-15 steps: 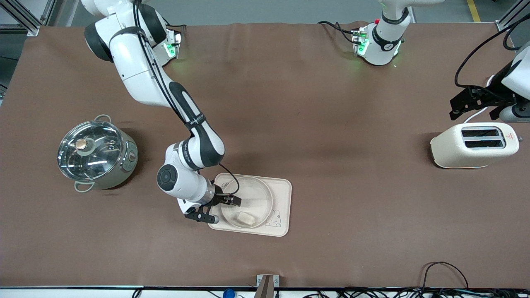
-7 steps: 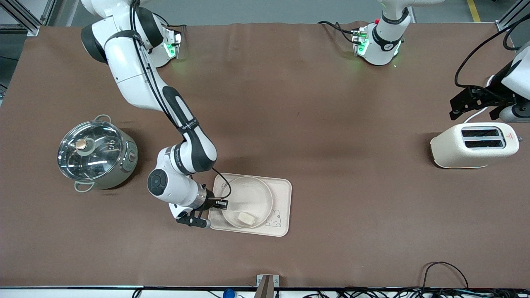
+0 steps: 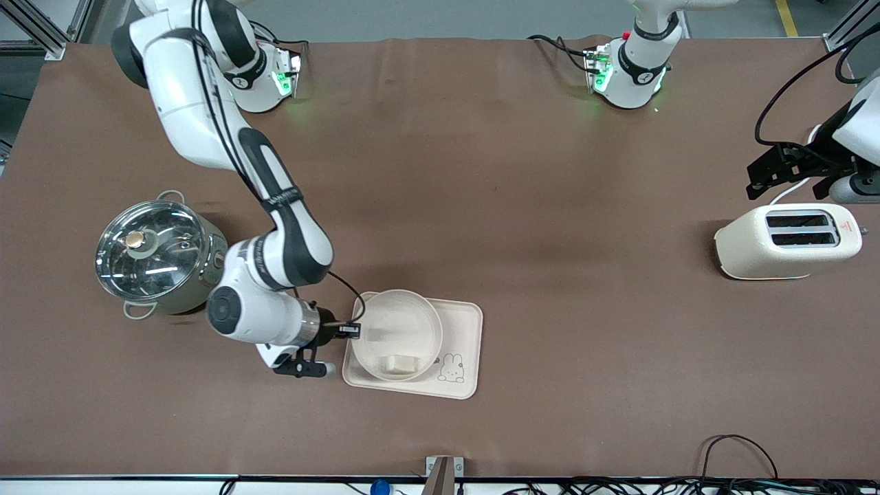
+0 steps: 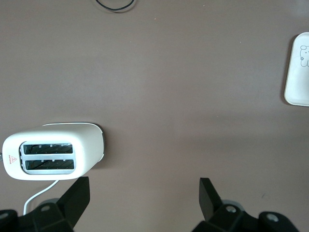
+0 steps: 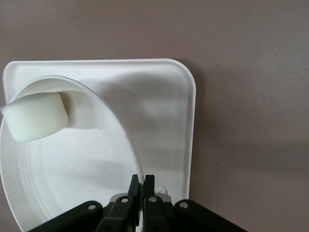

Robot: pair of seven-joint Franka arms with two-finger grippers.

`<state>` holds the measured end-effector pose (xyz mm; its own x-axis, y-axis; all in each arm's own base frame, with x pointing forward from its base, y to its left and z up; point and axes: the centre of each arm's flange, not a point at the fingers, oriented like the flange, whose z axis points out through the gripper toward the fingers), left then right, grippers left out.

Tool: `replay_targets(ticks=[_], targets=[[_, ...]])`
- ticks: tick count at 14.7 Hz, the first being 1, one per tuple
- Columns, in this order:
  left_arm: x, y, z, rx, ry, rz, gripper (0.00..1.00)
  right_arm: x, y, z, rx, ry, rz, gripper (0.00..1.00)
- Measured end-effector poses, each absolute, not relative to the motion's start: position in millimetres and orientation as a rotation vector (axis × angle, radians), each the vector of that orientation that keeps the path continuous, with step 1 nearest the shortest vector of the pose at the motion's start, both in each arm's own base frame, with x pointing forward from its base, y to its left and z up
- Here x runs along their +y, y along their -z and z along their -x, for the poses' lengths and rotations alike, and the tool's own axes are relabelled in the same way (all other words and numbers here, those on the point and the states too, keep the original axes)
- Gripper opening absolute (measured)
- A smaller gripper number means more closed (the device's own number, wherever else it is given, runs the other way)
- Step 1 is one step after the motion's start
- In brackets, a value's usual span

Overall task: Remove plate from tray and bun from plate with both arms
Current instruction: 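Lift the plate off the tray with the right gripper, then set the plate on the table while the left gripper reaches the bun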

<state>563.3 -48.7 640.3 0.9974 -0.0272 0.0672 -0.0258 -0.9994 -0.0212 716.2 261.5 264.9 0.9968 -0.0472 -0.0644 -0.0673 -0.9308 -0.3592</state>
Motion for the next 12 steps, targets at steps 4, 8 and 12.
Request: replay_targets(ticks=[4, 8, 12], targets=[[-48.7, -640.2, -563.3, 0.041, 0.105, 3.119, 1.00, 273.6, -289.6, -668.8, 0.031, -0.104, 2.765, 0.05], [-48.7, -640.0, -563.4, 0.041, 0.104, 3.119, 1.00, 298.9, -264.3, -581.4, -0.008, -0.091, 2.776, 0.05], [-48.7, -640.0, -563.4, 0.041, 0.104, 3.119, 1.00, 317.5, -230.7, -499.9, 0.031, -0.084, 2.754, 0.05]])
